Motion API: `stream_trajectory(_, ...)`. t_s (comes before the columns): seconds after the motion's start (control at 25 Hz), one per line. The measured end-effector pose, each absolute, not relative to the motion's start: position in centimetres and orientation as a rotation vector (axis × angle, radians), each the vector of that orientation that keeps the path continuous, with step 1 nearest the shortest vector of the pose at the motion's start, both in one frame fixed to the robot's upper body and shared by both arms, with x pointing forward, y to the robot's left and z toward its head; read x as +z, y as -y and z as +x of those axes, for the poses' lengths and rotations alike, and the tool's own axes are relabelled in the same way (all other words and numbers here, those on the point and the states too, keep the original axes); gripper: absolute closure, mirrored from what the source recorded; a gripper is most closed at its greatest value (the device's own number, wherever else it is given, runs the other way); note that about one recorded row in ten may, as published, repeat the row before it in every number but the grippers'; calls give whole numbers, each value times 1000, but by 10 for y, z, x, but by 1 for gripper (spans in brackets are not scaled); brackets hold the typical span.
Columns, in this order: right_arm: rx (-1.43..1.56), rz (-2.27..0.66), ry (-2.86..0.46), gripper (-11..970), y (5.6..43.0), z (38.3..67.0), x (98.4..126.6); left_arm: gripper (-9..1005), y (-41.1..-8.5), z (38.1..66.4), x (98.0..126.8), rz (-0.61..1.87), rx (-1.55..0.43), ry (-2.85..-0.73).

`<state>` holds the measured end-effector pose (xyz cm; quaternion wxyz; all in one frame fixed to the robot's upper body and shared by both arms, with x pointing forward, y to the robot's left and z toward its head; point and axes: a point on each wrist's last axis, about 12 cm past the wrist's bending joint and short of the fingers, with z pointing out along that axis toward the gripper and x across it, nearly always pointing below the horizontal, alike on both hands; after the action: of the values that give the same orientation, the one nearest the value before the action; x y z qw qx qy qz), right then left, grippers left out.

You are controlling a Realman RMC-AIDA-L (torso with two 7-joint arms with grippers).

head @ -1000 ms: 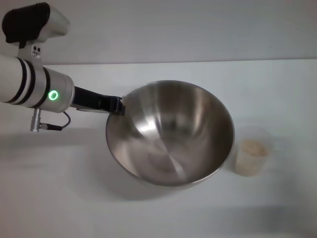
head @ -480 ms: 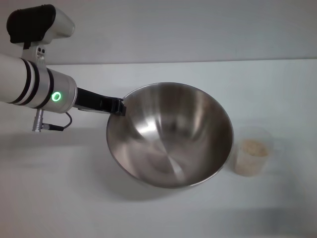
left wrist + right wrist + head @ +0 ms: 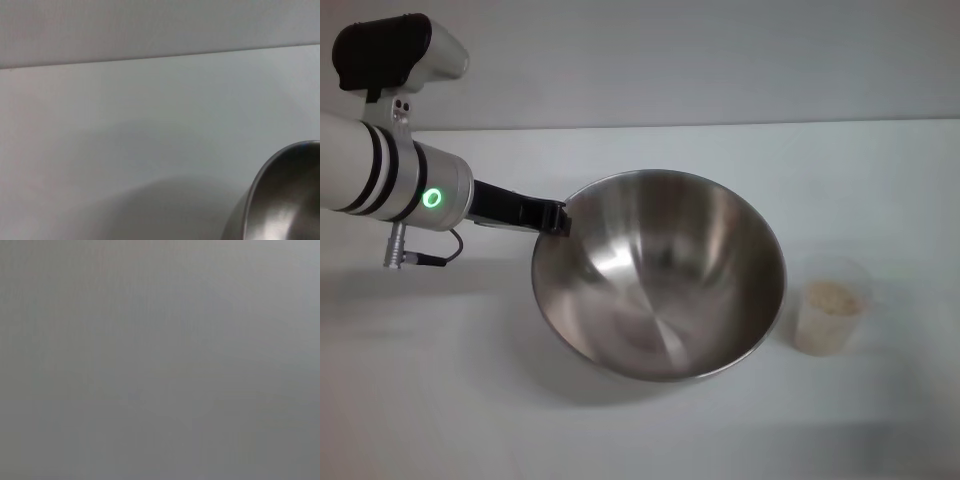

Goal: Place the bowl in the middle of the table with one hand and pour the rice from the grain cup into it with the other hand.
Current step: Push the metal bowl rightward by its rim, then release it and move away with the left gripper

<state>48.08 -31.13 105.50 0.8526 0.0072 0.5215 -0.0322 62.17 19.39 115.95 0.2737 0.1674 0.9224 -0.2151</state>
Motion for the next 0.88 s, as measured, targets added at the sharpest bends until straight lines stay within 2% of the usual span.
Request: stream_trajectory(0.88, -63, 14, -1100, 429, 311, 479, 1054, 942, -196, 623, 1155, 451, -554, -2489)
